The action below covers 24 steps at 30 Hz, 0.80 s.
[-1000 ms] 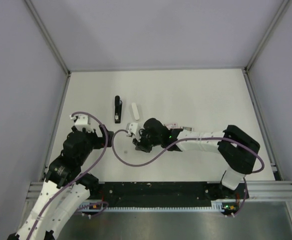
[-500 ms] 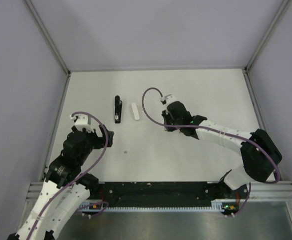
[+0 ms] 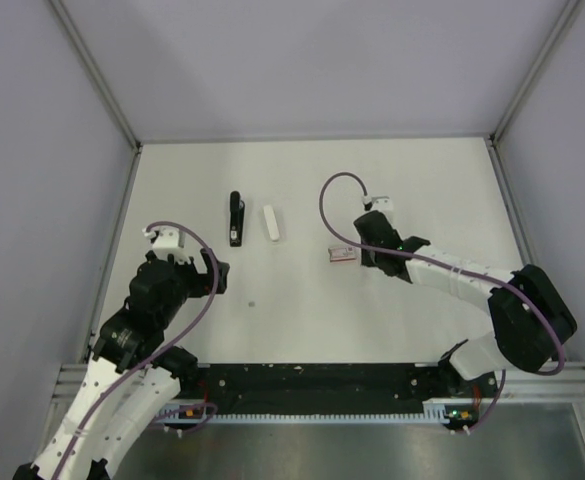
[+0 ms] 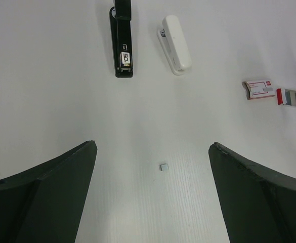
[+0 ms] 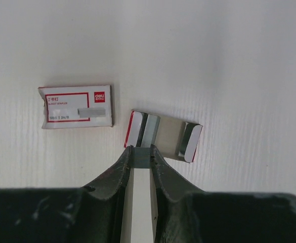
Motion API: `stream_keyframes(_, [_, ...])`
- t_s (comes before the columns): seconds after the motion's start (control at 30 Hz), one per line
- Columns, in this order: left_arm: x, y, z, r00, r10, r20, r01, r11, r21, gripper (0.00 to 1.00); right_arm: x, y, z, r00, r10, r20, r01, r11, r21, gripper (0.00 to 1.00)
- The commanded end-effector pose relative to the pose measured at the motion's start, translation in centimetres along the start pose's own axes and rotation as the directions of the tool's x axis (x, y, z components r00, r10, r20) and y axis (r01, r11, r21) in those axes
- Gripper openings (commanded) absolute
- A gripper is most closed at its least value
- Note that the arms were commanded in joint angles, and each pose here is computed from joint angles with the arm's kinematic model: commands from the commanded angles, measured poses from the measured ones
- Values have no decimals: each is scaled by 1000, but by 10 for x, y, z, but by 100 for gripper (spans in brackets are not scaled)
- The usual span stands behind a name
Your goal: Unload the staples from the stapler
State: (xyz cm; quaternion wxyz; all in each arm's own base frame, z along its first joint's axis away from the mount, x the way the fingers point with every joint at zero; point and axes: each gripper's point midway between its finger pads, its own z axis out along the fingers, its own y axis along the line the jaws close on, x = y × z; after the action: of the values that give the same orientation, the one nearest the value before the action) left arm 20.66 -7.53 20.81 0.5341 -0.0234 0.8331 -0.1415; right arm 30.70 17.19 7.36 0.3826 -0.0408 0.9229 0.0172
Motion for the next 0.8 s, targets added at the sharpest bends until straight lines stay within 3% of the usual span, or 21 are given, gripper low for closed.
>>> stream_keyframes(0.0, [-8, -5, 3, 1000, 7, 29, -7, 1000, 23, 99, -12, -17, -5, 989, 133, 68, -139, 987, 83, 5])
stream_keyframes(0.37, [-9, -6, 1, 999, 9, 40, -10, 999, 33, 99, -1, -33, 7, 975, 206, 80, -218, 959, 180, 5])
stream_keyframes(0.77, [-8, -6, 2, 999, 6, 37, -7, 999, 31, 99, 3, -33, 24, 973, 219, 68, -228, 956, 186, 6])
